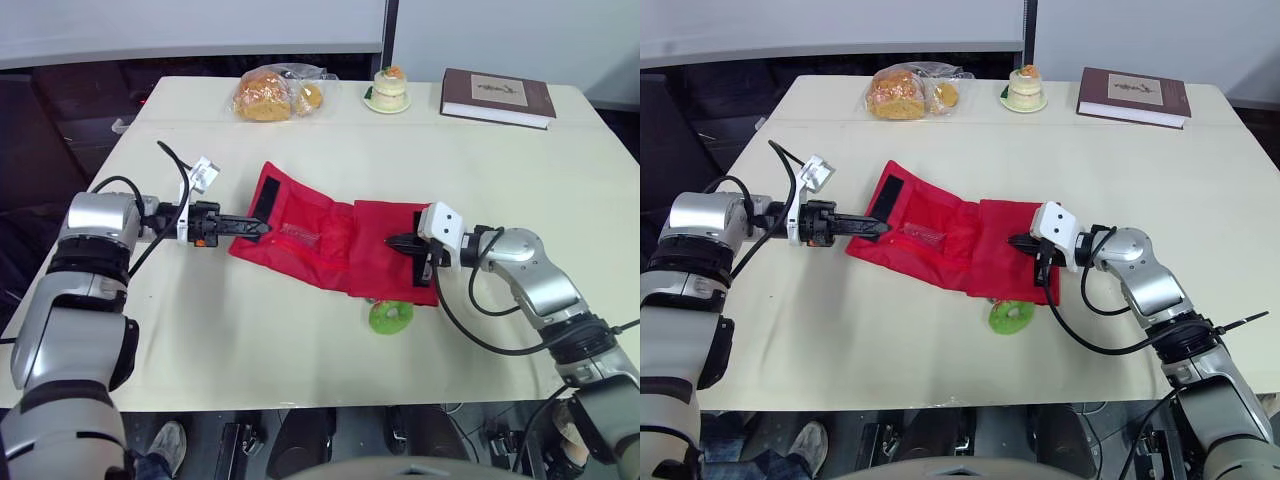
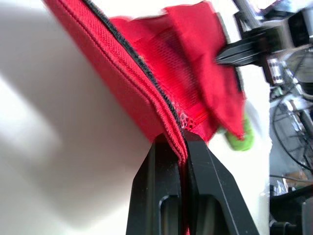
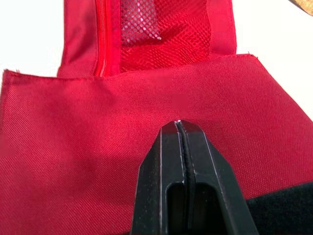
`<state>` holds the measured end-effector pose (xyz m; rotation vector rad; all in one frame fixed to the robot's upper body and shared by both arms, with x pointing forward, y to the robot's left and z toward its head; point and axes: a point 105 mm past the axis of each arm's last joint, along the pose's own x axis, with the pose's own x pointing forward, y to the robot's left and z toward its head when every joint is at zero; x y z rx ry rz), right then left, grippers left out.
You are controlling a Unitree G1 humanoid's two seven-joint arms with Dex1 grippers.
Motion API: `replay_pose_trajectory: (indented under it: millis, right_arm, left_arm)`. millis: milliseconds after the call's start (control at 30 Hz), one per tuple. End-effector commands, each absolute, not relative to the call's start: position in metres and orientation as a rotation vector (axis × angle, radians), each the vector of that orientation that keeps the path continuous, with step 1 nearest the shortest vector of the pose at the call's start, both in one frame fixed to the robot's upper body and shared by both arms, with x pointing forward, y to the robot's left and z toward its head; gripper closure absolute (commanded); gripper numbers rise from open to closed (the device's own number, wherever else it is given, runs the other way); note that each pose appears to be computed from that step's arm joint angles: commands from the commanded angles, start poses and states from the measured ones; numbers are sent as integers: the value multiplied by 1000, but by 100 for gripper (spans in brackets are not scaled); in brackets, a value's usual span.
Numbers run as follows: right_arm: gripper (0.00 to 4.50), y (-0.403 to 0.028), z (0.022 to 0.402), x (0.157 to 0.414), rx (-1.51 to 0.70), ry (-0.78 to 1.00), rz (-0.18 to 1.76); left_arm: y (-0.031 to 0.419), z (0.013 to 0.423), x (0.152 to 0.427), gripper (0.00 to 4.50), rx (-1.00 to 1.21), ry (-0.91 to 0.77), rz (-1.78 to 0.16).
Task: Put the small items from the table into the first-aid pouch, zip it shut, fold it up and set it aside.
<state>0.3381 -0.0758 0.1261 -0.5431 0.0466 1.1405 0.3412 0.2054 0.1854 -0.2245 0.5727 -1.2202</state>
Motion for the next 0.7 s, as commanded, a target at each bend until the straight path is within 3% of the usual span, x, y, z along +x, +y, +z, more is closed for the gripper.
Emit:
replay_pose_trajectory:
  millis: [33,267,700]
  right_arm:
    - [448,-85,100,341,-565,159,1094]
    - [448,-87,98,343,-573,174,1075]
    - [448,-88,106,345,-535,140,1027]
  left_arm:
    - [179,215,324,450,-227,445,-1443]
    - [129,230,314,450,-282,330,-1585]
    - [68,192,312,450,-417,339,-1656]
